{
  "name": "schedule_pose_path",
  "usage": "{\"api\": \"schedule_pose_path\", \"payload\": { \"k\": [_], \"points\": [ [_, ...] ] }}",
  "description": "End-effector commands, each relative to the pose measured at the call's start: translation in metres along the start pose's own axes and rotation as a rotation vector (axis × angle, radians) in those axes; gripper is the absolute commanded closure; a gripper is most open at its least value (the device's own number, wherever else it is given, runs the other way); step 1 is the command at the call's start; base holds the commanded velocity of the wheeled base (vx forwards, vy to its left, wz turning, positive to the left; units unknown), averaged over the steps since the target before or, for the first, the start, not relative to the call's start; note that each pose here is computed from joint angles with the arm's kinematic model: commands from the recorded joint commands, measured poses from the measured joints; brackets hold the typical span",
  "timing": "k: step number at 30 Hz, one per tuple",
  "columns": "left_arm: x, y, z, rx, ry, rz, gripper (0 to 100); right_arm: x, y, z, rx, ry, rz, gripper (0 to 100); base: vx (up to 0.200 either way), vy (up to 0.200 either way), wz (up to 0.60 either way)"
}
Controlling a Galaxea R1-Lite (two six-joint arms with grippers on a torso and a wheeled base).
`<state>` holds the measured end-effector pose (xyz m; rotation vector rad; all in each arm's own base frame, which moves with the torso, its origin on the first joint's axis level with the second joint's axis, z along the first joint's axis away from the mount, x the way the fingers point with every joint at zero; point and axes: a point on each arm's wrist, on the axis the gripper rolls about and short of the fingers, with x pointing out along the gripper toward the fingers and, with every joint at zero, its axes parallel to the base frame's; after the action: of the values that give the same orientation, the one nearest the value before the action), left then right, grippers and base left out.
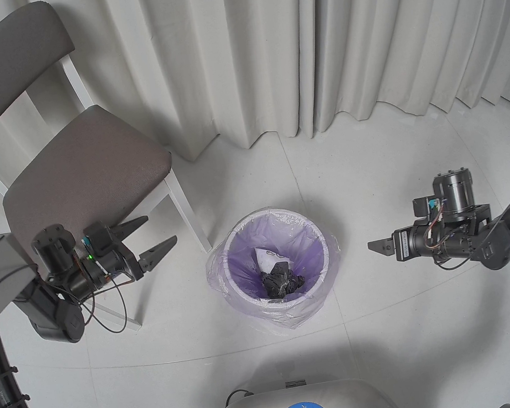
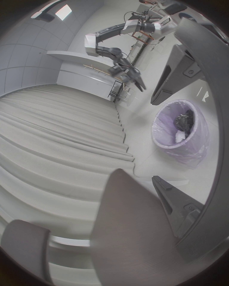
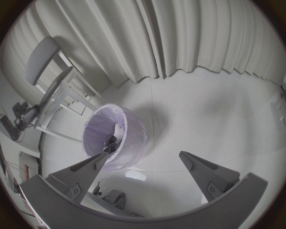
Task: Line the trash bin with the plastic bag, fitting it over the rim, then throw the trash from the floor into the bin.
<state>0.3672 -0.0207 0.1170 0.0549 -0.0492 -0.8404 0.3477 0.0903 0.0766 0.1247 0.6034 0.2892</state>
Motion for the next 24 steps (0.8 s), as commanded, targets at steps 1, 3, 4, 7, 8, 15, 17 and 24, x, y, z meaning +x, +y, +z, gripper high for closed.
{"api": "schedule_pose_path", "payload": {
  "k": [1,3,4,7,8,15,17,24],
  "points": [
    [-0.026,-0.020,0.089,0.132,-0.116,0.018,0,0.069,-0.015,-0.035,0.058,0.110,-0.027,0,0.000,0.000,0.00],
    [-0.036,-0.020,0.094,0.142,-0.120,0.041,0,0.082,-0.025,-0.039,0.041,0.116,-0.040,0,0.000,0.000,0.00],
    [-0.042,-0.019,0.096,0.146,-0.121,0.057,0,0.088,-0.029,-0.042,0.024,0.121,-0.040,0,0.000,0.000,0.00],
    [-0.056,-0.016,0.103,0.164,-0.127,0.095,0,0.099,-0.041,-0.041,-0.025,0.116,0.000,0,0.000,0.000,0.00],
    [-0.061,-0.015,0.105,0.170,-0.128,0.110,0,0.100,-0.044,-0.039,-0.037,0.112,0.022,0,0.000,0.000,0.00],
    [-0.098,-0.015,0.115,0.187,-0.129,0.208,0,0.111,-0.101,-0.035,-0.403,0.030,0.233,0,0.000,0.000,0.00],
    [-0.103,-0.018,0.113,0.182,-0.122,0.222,0,0.116,-0.104,-0.037,-0.522,-0.004,0.308,0,0.000,0.000,0.00],
    [-0.115,-0.019,0.112,0.181,-0.116,0.259,0,0.143,-0.086,-0.040,-0.707,-0.052,0.376,0,0.000,0.000,0.00]
  ]
}}
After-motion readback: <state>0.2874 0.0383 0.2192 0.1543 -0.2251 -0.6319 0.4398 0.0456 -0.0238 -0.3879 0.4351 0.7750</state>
